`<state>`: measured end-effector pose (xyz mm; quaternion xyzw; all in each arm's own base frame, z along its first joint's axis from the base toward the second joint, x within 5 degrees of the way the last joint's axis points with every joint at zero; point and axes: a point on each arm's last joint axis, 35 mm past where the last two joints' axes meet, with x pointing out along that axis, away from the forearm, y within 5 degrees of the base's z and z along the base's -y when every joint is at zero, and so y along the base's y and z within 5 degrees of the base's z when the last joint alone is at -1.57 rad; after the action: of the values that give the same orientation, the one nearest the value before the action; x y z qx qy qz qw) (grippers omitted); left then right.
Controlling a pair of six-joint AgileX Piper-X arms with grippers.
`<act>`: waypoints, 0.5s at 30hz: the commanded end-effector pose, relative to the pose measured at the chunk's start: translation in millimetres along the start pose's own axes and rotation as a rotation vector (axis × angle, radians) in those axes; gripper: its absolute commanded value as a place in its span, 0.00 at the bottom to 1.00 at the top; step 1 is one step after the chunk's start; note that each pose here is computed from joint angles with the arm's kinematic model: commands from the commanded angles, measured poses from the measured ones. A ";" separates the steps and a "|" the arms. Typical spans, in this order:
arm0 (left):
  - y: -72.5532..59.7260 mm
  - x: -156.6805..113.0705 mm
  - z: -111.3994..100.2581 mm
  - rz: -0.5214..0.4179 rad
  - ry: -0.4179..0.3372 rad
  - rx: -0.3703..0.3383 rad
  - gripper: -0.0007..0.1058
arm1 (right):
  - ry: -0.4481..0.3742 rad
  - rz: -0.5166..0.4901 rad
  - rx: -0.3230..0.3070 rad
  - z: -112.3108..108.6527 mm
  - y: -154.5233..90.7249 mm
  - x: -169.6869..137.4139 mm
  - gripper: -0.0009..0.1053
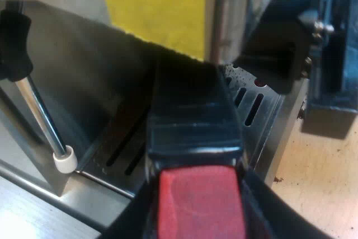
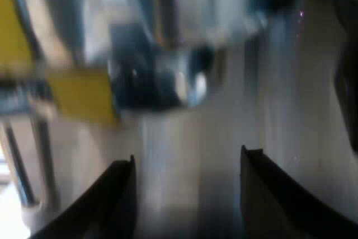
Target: Put the handle in the coffee machine
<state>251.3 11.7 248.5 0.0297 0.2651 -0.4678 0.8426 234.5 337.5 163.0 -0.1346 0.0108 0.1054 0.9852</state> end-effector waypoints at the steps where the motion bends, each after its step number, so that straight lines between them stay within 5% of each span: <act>1: -7.1 -8.4 23.6 -0.110 -0.165 0.135 0.01 | -0.030 -0.005 0.002 10.0 1.6 6.5 0.42; 15: -7.0 -8.4 23.6 -0.108 -0.163 0.135 0.01 | -0.063 -0.099 0.015 23.9 13.1 24.2 0.42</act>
<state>251.4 11.8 248.7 0.0314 0.2645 -0.4677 0.8428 252.6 360.3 171.8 -0.1397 -0.0119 0.0646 0.9880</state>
